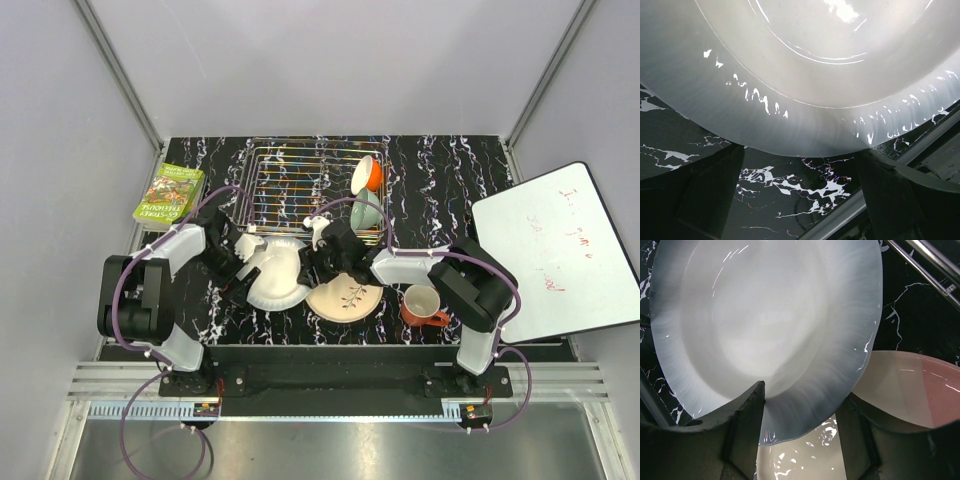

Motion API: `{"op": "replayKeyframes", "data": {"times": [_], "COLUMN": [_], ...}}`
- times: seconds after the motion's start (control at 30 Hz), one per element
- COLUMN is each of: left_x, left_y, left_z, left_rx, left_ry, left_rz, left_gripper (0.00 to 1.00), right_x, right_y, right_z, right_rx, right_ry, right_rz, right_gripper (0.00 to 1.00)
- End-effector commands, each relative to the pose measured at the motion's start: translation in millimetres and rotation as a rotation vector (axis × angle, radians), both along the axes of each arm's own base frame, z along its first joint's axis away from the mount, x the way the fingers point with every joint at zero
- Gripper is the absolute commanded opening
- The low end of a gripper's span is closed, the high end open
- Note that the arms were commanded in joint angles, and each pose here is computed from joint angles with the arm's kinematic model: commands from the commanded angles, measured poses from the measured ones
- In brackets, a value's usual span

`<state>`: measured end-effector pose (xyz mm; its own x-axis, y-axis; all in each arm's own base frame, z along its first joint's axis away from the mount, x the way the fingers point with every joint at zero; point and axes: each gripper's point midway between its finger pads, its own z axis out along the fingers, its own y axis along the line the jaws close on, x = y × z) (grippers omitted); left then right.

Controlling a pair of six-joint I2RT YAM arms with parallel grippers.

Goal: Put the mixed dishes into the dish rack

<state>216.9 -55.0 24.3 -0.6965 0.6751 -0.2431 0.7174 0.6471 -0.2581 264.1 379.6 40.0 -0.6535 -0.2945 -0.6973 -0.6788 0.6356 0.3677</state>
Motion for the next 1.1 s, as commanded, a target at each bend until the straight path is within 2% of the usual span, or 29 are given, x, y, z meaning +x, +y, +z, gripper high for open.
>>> {"op": "replayKeyframes", "data": {"times": [0.0, 0.2, 0.23, 0.27, 0.43, 0.67, 1.07], "left_x": [27.6, 31.4, 32.5, 32.8, 35.2, 30.4, 32.5], "left_y": [-7.9, -8.4, -9.8, -12.6, -23.7, -17.7, -33.9], "left_z": [-3.2, -7.6, -7.7, -7.7, -4.1, 12.1, 30.5], "left_rx": [-0.024, -0.010, -0.010, -0.009, -0.003, 0.009, -0.095], "left_ry": [-0.109, -0.115, -0.113, -0.108, -0.121, -0.166, -0.173], "left_rz": [0.011, 0.003, 0.003, 0.001, -0.031, -0.029, 0.023], "left_gripper": [0.99, 0.99, 0.99, 0.99, 0.99, 0.99, 0.99], "right_x": [-15.2, -15.7, -16.5, -16.3, -20.5, -29.7, -26.0], "right_y": [12.1, 14.7, 15.9, 17.0, 16.8, 11.5, 35.1], "right_z": [1.9, 13.2, 18.7, 22.9, 45.5, 66.5, 87.1], "right_rx": [0.013, 0.038, 0.048, 0.058, 0.097, 0.137, 0.202], "right_ry": [-0.025, -0.037, -0.045, -0.048, -0.079, -0.116, -0.148], "right_rz": [0.086, 0.096, 0.102, 0.107, 0.127, 0.157, 0.221], "right_gripper": [0.30, 0.14, 0.05, 0.00, 0.00, 0.00, 0.00]}}
